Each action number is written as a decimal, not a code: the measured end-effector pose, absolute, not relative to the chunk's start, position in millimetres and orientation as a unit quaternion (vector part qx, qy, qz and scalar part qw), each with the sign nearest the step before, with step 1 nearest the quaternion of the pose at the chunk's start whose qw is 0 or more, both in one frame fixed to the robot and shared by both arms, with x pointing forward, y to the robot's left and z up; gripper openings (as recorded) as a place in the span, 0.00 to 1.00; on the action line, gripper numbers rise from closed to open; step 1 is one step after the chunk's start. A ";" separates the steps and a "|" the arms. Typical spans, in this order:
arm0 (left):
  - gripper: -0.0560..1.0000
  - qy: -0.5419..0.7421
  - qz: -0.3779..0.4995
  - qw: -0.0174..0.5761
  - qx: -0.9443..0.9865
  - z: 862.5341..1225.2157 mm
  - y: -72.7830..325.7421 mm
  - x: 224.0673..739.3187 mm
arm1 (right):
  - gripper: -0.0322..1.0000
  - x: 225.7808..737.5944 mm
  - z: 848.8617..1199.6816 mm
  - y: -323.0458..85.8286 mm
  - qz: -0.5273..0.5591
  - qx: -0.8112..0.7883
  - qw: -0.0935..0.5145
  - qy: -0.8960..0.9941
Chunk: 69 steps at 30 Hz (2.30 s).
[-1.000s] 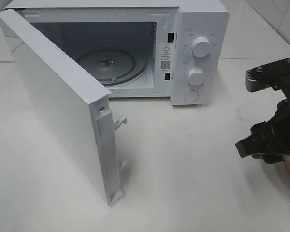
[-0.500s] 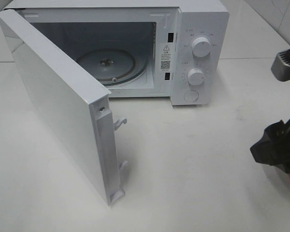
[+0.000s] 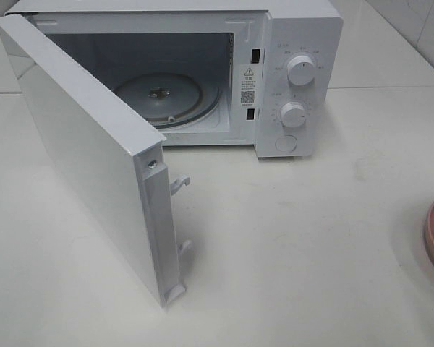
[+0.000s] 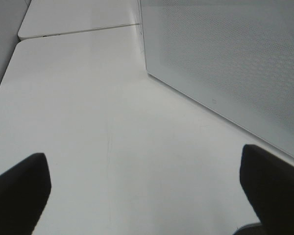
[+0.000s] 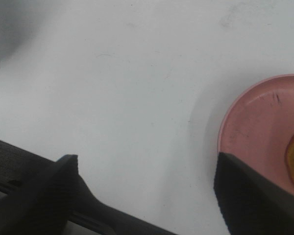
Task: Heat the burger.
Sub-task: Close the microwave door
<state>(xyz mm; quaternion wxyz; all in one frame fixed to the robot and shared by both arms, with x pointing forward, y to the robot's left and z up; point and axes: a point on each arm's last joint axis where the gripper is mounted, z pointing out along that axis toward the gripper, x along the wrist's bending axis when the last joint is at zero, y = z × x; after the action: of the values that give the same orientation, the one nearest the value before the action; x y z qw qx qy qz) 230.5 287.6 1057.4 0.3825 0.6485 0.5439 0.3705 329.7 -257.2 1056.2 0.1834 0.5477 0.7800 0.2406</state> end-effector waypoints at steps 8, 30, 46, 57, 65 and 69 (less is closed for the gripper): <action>0.97 0.544 0.370 0.383 0.649 1057.4 287.6 230.5 | 0.77 305.1 1056.7 -272.7 0.275 0.535 0.204 0.772; 0.97 0.544 0.370 0.383 0.649 1057.4 287.6 230.5 | 0.76 247.3 1049.2 -302.6 0.350 0.598 0.307 0.652; 0.97 0.544 0.370 0.383 0.649 1057.4 287.6 230.5 | 0.76 232.4 1049.2 -304.4 0.370 0.605 0.348 0.614; 0.97 0.544 0.370 0.383 0.649 1057.4 287.6 230.5 | 0.76 232.4 1049.2 -304.4 0.370 0.605 0.348 0.614; 0.97 0.544 0.370 0.383 0.649 1057.4 287.6 230.5 | 0.76 232.4 1049.2 -304.4 0.370 0.605 0.348 0.614; 0.97 0.544 0.370 0.383 0.649 1057.4 287.6 230.5 | 0.76 232.4 1049.2 -304.4 0.370 0.605 0.348 0.614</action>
<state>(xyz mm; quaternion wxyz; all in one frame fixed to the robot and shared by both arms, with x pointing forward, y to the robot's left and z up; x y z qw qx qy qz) 230.5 287.6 1057.4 0.3825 0.6485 0.5439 0.3705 232.4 -304.4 1049.2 0.3478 0.6047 0.6137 0.3697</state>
